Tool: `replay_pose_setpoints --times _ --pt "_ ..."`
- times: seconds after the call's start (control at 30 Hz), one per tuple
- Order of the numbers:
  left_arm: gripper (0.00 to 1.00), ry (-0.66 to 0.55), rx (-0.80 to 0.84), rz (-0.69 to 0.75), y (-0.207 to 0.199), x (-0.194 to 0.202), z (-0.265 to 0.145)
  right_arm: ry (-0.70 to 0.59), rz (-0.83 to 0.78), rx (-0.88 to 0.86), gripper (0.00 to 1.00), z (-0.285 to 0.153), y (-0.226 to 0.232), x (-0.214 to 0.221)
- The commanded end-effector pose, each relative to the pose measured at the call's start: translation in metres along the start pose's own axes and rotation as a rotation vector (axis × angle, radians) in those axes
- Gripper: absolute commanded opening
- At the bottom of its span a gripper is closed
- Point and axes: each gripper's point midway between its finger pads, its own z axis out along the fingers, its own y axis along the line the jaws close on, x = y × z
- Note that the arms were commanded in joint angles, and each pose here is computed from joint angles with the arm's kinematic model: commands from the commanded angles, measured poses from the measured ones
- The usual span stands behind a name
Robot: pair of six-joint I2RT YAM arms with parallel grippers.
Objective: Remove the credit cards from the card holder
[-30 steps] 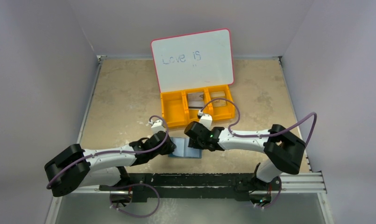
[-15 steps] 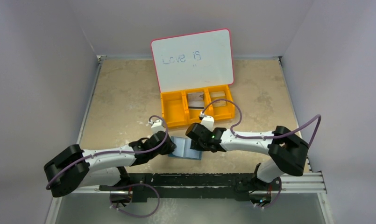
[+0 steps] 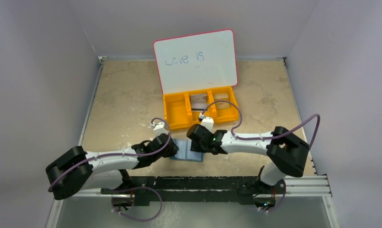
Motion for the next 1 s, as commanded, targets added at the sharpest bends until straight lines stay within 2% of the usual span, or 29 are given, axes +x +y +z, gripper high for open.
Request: replay_pose_setpoints --times 0.0,0.23,0.4,0.6,0.67,0.73,0.83,0.9,0.97 --pt "0.0 0.021 0.029 -0.024 -0.005 0.006 0.003 0.051 -0.015 -0.1 0.43 0.008 0.023 0.01" --pt "0.0 0.013 0.045 -0.044 -0.007 0.006 0.003 -0.05 -0.017 -0.391 0.44 -0.03 0.087 -0.03" --pt "0.0 0.006 0.045 -0.054 -0.006 0.005 0.003 -0.049 -0.039 -0.52 0.44 -0.044 0.112 -0.036" --pt "0.0 -0.027 0.003 -0.078 0.008 0.002 -0.002 -0.121 -0.019 -0.378 0.43 -0.047 0.089 -0.055" --pt "0.06 -0.042 -0.027 -0.08 0.016 -0.001 -0.006 -0.157 -0.025 -0.285 0.43 -0.048 0.073 -0.063" --pt "0.11 -0.069 -0.045 -0.086 0.022 -0.007 -0.012 -0.122 -0.029 -0.256 0.44 -0.047 0.062 -0.053" --pt "0.28 -0.105 -0.054 -0.087 0.023 -0.017 -0.022 -0.124 -0.025 -0.194 0.43 -0.044 0.046 -0.051" --pt "0.24 -0.128 -0.046 -0.083 0.021 -0.024 -0.027 -0.112 -0.025 -0.188 0.43 -0.043 0.042 -0.046" --pt "0.25 -0.127 -0.043 -0.078 0.019 -0.026 -0.029 -0.093 -0.019 -0.196 0.43 -0.041 0.041 -0.041"
